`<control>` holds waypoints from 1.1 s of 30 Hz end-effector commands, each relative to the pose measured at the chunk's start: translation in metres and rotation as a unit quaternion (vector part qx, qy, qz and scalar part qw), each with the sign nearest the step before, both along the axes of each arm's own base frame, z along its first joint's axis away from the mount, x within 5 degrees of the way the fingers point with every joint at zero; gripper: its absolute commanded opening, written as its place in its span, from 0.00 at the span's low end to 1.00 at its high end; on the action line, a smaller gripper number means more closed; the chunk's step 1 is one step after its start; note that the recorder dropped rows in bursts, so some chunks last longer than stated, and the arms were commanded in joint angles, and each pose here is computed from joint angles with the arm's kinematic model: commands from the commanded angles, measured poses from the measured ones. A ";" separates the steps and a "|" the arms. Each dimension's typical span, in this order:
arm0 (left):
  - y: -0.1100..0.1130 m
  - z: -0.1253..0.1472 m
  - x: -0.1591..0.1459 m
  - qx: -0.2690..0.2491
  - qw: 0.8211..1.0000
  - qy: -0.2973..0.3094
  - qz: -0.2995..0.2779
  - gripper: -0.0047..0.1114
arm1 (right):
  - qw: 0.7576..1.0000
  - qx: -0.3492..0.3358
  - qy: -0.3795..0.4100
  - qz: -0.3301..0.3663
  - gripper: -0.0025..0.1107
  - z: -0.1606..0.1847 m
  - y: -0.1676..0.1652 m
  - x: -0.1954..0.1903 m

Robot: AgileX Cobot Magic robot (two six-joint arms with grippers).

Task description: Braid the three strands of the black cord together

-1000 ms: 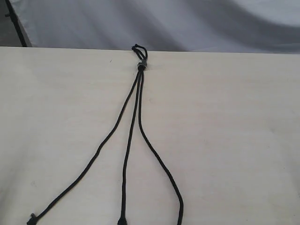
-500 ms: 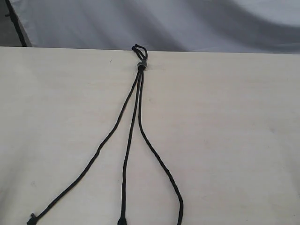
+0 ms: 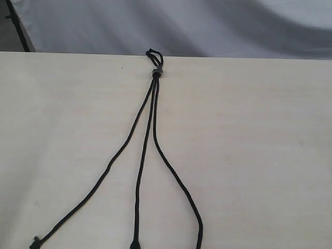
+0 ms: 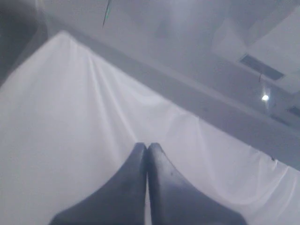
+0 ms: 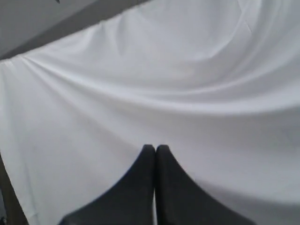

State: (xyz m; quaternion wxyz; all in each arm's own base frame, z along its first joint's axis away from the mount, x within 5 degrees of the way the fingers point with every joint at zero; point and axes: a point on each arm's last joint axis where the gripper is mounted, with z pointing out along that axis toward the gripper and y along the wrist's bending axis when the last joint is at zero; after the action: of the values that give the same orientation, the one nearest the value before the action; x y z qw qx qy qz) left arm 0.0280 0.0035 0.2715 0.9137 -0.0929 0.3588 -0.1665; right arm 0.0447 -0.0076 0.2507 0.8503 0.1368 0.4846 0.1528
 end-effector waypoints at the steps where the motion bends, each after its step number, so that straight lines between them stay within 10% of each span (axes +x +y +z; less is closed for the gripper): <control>1: 0.002 0.006 0.001 0.073 0.993 0.003 0.092 0.04 | 0.998 -0.063 -0.015 -0.002 0.02 0.023 0.006 -0.004; 6: 0.002 0.006 0.052 0.086 0.961 0.256 0.060 0.04 | 0.969 -0.087 0.230 0.015 0.02 0.055 0.007 0.047; 10: 0.002 -0.006 0.101 0.090 0.881 0.464 0.027 0.04 | 0.866 -0.118 0.474 0.104 0.02 0.030 0.033 0.127; 16: 0.002 -0.041 0.142 0.088 0.778 0.623 0.001 0.04 | 0.720 -0.237 0.602 0.250 0.02 -0.025 0.142 0.191; 24: 0.002 -0.062 0.152 0.083 0.735 0.673 -0.008 0.04 | 0.624 -0.333 0.636 0.310 0.02 -0.059 0.237 0.205; 33: 0.002 -0.062 0.152 0.074 0.736 0.673 -0.009 0.04 | 0.568 -0.391 0.647 0.324 0.02 -0.085 0.292 0.209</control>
State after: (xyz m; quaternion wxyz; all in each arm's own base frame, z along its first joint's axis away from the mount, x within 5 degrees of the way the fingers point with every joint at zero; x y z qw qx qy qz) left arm 0.1784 0.0052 0.2080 0.4346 -0.0969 0.8947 -0.0362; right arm 0.2530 0.2751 0.1702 0.1847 -0.2929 0.9328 0.1001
